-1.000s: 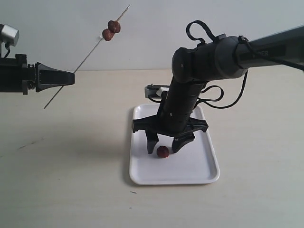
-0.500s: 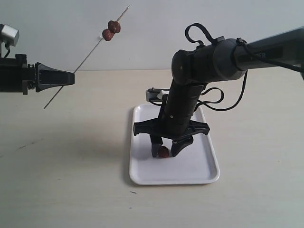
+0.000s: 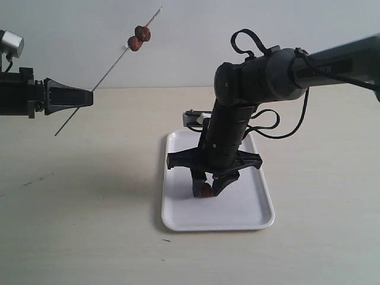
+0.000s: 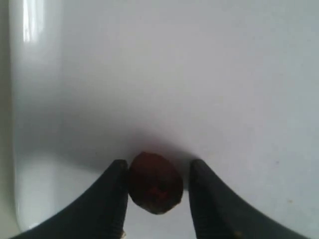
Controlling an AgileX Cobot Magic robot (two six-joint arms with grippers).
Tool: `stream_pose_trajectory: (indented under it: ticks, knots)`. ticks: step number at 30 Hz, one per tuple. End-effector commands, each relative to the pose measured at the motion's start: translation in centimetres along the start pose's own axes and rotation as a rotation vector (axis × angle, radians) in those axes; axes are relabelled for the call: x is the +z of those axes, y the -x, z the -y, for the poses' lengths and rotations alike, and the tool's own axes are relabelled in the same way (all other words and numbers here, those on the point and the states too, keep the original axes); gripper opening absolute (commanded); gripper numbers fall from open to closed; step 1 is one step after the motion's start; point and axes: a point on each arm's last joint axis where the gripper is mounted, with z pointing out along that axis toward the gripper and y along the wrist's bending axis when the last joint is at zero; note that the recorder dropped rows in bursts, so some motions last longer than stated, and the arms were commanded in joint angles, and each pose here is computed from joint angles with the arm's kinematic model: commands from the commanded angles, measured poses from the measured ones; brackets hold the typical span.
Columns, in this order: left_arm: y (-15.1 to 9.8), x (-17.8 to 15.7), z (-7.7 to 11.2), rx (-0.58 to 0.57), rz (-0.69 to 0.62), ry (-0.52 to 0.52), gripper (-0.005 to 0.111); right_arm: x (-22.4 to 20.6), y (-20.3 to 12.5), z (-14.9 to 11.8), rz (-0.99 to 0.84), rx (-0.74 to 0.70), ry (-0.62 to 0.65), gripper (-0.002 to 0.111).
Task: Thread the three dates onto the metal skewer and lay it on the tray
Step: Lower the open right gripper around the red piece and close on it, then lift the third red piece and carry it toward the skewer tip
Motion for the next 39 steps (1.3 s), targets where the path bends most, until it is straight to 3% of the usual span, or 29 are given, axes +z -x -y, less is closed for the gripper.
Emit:
stream_pose_trajectory:
  ticks: [1,13,19,28,33,36,39]
  knots:
    - [0.3,-0.2,0.2,-0.002,0.019,-0.010,0.000,1.3,-0.1,0.3,-0.026,-0.002,-0.022,0.036]
    - [0.3,-0.2,0.2,0.000,0.016,-0.010,0.000,1.2,-0.1,0.3,-0.020,-0.019,-0.021,0.032]
    - [0.1,-0.2,0.2,0.005,-0.002,-0.012,0.000,-1.0,0.1,0.4,0.023,-0.099,-0.009,0.031]
    - [-0.2,-0.2,0.2,0.015,-0.034,-0.015,0.000,-7.5,1.6,4.6,0.169,-0.040,0.054,0.029]
    - [-1.0,0.0,0.4,0.059,-0.122,-0.029,0.000,-10.0,2.5,7.8,0.226,-0.026,0.245,0.029]
    - [-2.0,0.8,-0.2,0.126,-0.244,0.067,0.000,-11.1,3.2,9.9,0.282,-0.014,0.389,0.029]
    - [-3.0,2.7,0.3,0.311,-0.388,0.084,0.000,-13.1,3.4,12.8,0.340,-0.011,0.590,0.029]
